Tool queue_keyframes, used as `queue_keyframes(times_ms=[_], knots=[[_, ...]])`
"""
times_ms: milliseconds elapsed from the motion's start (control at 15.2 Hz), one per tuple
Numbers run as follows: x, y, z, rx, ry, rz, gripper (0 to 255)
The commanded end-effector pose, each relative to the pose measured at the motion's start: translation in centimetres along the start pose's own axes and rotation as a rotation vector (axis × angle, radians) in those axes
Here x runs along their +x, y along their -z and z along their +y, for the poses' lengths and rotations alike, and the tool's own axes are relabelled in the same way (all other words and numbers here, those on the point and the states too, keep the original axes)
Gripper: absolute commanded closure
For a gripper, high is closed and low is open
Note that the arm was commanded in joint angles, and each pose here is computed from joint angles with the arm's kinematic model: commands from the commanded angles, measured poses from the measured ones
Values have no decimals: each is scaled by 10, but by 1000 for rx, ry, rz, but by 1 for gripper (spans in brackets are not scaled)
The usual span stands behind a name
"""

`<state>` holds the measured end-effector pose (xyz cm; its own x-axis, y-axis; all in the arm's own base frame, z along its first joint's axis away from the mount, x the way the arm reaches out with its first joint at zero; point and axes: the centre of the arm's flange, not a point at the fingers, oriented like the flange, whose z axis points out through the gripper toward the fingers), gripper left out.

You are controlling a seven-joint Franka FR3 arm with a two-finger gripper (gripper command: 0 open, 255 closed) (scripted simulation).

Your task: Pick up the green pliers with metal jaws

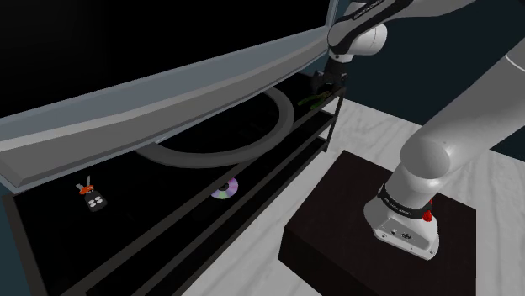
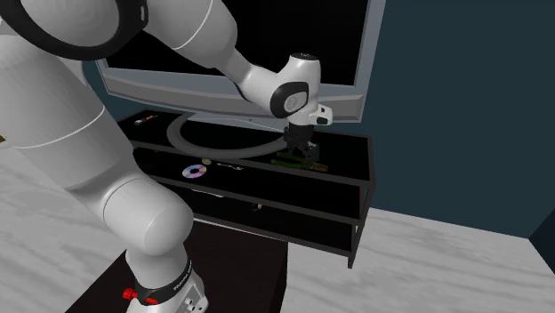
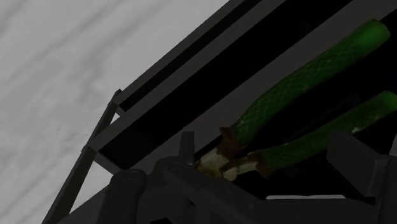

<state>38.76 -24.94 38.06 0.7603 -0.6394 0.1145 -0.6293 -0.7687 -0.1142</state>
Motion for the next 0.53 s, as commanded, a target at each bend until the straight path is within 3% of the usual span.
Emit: queue_keyframes(times_ms=[0,330,396,462], knots=[[-1,-11,3,0,-3,1,0],[-3,-30,5,0,-3,1,0],[-2,-30,6,0,-3,1,255],[-2,-30,6,0,-3,1,255]])
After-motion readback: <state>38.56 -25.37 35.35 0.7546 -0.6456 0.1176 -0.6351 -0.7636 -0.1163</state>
